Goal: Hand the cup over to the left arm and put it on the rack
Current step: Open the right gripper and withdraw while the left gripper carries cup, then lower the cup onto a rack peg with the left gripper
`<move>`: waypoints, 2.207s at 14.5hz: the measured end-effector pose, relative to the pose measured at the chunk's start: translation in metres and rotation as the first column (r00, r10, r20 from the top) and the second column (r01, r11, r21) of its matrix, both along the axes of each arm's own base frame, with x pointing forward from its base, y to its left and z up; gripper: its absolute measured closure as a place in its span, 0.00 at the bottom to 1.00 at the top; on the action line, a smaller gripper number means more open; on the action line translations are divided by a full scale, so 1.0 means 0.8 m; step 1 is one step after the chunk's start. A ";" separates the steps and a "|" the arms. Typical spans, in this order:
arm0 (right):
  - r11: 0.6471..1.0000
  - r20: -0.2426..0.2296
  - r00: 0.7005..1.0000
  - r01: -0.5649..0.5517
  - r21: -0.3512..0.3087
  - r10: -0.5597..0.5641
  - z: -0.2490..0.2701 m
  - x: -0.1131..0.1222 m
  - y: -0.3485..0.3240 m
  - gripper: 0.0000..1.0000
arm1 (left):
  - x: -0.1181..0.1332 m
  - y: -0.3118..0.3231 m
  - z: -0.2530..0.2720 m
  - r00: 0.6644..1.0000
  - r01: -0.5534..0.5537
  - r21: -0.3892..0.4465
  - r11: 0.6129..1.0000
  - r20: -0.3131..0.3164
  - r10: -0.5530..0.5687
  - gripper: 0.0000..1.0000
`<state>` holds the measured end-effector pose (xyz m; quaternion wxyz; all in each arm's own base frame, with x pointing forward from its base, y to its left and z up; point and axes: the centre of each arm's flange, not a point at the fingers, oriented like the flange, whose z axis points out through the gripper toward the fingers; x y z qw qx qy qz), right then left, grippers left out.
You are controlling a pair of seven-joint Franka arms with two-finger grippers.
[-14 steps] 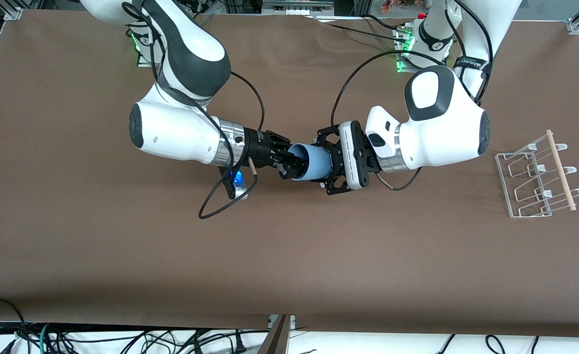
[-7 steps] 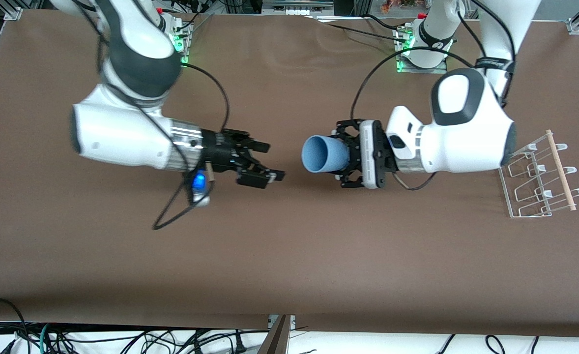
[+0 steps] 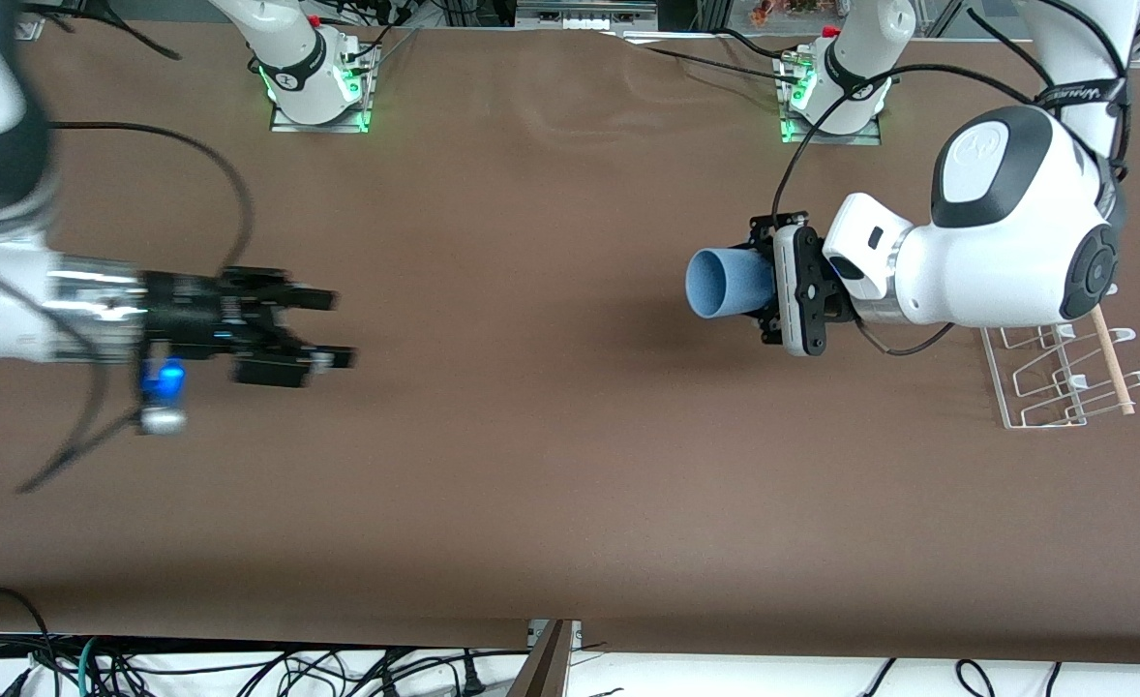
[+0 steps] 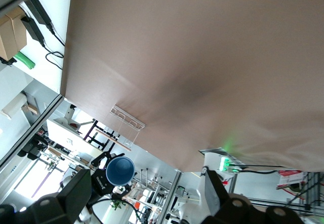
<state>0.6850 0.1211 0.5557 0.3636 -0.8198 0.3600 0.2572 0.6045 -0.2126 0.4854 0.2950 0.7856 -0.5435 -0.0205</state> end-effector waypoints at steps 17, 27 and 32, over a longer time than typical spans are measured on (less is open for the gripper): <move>0.668 0.123 0.869 -0.270 -0.693 0.479 0.033 -0.172 -0.043 0.00 | -0.027 0.211 -0.100 0.971 0.223 0.966 0.129 -0.231 0.053 0.25; 0.415 0.010 0.699 -0.413 -0.811 0.715 0.021 -0.172 -0.133 0.00 | -0.060 0.364 -0.222 0.989 0.094 0.987 -0.131 -0.107 -0.101 0.25; 0.491 0.080 0.706 -0.402 -0.773 0.704 0.027 -0.169 -0.141 0.00 | -0.109 0.358 -0.243 0.976 0.125 0.973 -0.195 -0.156 -0.150 0.25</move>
